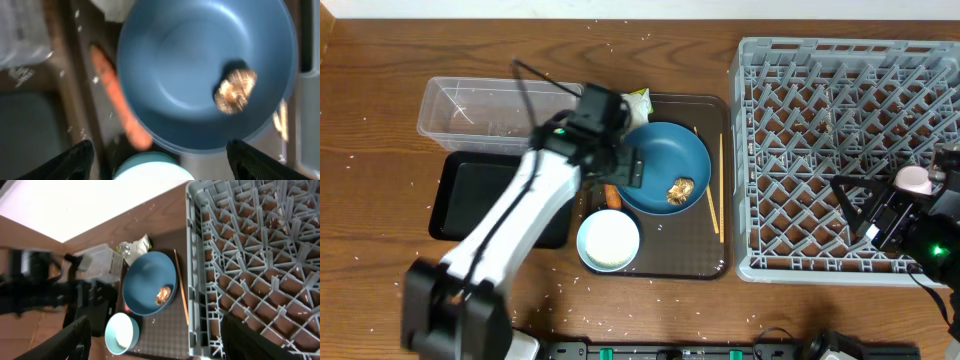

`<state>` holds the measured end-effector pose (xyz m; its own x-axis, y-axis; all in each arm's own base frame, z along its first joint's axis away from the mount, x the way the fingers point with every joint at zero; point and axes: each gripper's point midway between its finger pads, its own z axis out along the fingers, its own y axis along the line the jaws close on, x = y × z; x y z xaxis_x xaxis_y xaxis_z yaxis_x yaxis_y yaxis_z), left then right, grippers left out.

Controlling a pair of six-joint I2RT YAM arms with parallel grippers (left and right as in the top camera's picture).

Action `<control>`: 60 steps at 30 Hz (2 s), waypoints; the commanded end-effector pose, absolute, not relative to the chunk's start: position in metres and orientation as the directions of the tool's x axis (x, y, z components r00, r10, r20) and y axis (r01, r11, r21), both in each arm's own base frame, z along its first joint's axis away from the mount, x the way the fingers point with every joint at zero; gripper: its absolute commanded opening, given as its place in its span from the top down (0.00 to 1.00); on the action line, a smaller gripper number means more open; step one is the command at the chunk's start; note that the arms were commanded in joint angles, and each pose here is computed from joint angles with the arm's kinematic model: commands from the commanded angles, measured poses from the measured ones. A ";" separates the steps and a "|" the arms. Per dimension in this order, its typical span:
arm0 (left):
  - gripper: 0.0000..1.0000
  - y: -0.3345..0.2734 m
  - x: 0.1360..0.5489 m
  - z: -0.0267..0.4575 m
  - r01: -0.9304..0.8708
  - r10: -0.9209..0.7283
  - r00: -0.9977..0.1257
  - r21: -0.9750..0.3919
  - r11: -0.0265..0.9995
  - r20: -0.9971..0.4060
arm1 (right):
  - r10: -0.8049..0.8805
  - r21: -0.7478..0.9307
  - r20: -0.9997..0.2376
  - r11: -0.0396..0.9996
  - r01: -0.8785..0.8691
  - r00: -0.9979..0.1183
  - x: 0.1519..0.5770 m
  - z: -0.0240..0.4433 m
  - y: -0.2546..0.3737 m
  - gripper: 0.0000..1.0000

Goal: Sort waste into correct bins and load items into the dishwasher rack
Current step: 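Grasp the blue pan rim with the left gripper, then tilt the blue pan over the black tray to dump the food scrap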

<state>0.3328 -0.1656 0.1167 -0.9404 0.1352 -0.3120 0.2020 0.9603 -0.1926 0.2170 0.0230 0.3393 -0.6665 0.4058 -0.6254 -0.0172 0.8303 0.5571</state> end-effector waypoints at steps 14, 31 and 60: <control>0.58 -0.160 0.366 0.016 0.086 0.075 -0.969 -0.037 0.996 -0.235 | 0.385 0.543 -0.612 0.839 -0.015 -0.691 0.211 0.334 0.026 0.26; 0.94 -0.157 0.359 0.064 0.109 0.092 -0.956 -0.048 0.993 -0.279 | 0.387 0.541 -0.606 0.841 -0.003 -0.695 0.209 0.332 0.025 0.26; 0.94 0.073 0.244 0.265 -0.604 -0.068 -0.691 0.523 0.601 -0.720 | 0.385 0.538 -0.612 0.843 -0.007 -0.691 0.211 0.333 0.024 0.26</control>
<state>0.2340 0.0599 0.2539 -0.7525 -0.0887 -0.6526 -0.5049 0.7140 0.4851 0.2112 0.0214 0.3308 -0.6885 0.4093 -0.5987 0.0198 0.8358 0.5487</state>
